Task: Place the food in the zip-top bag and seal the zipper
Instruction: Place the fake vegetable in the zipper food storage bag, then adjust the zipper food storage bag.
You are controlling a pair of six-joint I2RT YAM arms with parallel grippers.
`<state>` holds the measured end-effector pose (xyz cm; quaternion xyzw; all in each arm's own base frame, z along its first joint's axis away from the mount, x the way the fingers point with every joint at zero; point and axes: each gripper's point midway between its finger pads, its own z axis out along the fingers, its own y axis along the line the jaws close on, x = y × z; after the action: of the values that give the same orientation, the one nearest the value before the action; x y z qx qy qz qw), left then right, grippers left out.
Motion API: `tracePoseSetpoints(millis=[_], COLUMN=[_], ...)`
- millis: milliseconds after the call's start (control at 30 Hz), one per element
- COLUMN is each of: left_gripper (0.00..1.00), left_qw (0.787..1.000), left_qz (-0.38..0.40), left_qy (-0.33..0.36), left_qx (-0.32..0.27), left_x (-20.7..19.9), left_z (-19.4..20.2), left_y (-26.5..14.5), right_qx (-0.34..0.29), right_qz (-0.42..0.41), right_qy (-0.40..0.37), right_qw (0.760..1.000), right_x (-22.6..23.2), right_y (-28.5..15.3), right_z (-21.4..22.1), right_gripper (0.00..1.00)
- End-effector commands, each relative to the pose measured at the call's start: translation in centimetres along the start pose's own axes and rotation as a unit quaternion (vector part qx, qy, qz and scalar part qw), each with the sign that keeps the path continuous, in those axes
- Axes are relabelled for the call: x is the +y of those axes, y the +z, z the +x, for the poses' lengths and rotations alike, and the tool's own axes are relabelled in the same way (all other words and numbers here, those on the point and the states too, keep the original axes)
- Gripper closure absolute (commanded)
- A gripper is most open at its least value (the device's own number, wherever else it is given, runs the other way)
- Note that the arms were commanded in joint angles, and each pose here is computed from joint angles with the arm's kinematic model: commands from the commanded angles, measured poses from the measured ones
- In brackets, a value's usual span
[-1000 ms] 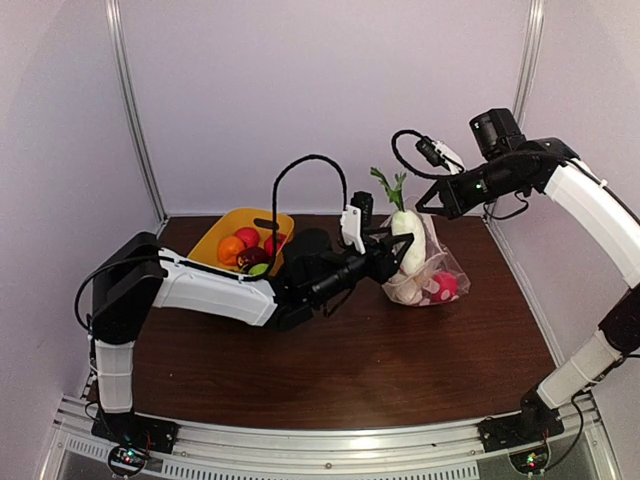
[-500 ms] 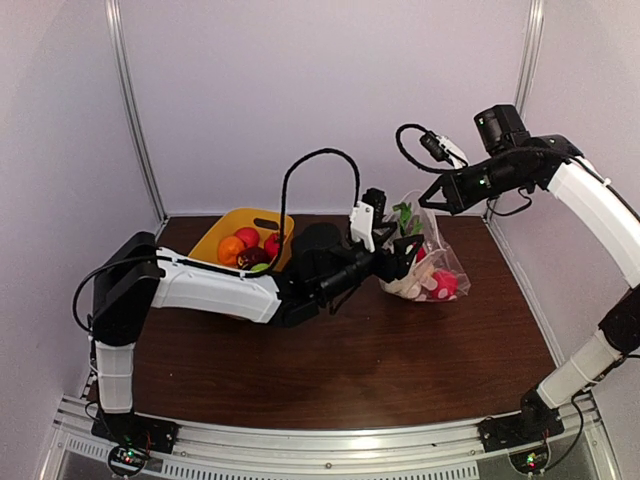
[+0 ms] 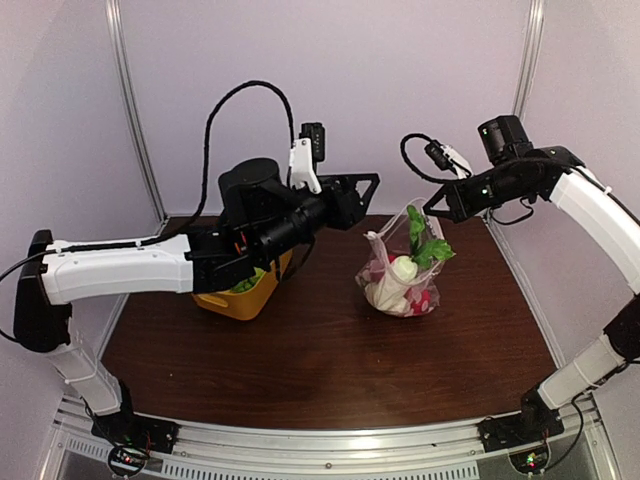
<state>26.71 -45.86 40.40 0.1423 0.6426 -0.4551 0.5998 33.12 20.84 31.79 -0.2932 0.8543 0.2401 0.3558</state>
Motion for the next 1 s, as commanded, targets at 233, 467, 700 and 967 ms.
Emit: tracePoseSetpoints(millis=[233, 467, 700, 967], left_gripper=[0.49, 0.73, 1.0, 1.0], left_qw=[0.96, 0.949, 0.982, 0.985], left_qz=[-0.037, -0.061, -0.003, -0.054], left_qy=[-0.163, -0.153, -0.07, 0.027], left_qx=[0.224, 0.269, 0.176, 0.16], left_x=[1.4, 1.8, -2.7, 0.1], left_z=[14.1, 16.2, 5.8, 3.8], left_y=[1.0, 1.9, 3.5, 5.7], right_qx=[-0.029, -0.029, -0.046, -0.063], right_qz=[0.001, 0.008, 0.12, 0.234], right_qy=[0.004, 0.002, -0.04, -0.055], right_qw=[1.0, 1.0, 0.991, 0.969], right_x=[-0.1, -0.2, -2.8, -6.0], right_y=[-0.1, -0.3, -4.0, -7.6], right_z=[-1.0, -0.2, -3.0, -3.6], right_gripper=[1.0, 1.0, 1.0, 1.0])
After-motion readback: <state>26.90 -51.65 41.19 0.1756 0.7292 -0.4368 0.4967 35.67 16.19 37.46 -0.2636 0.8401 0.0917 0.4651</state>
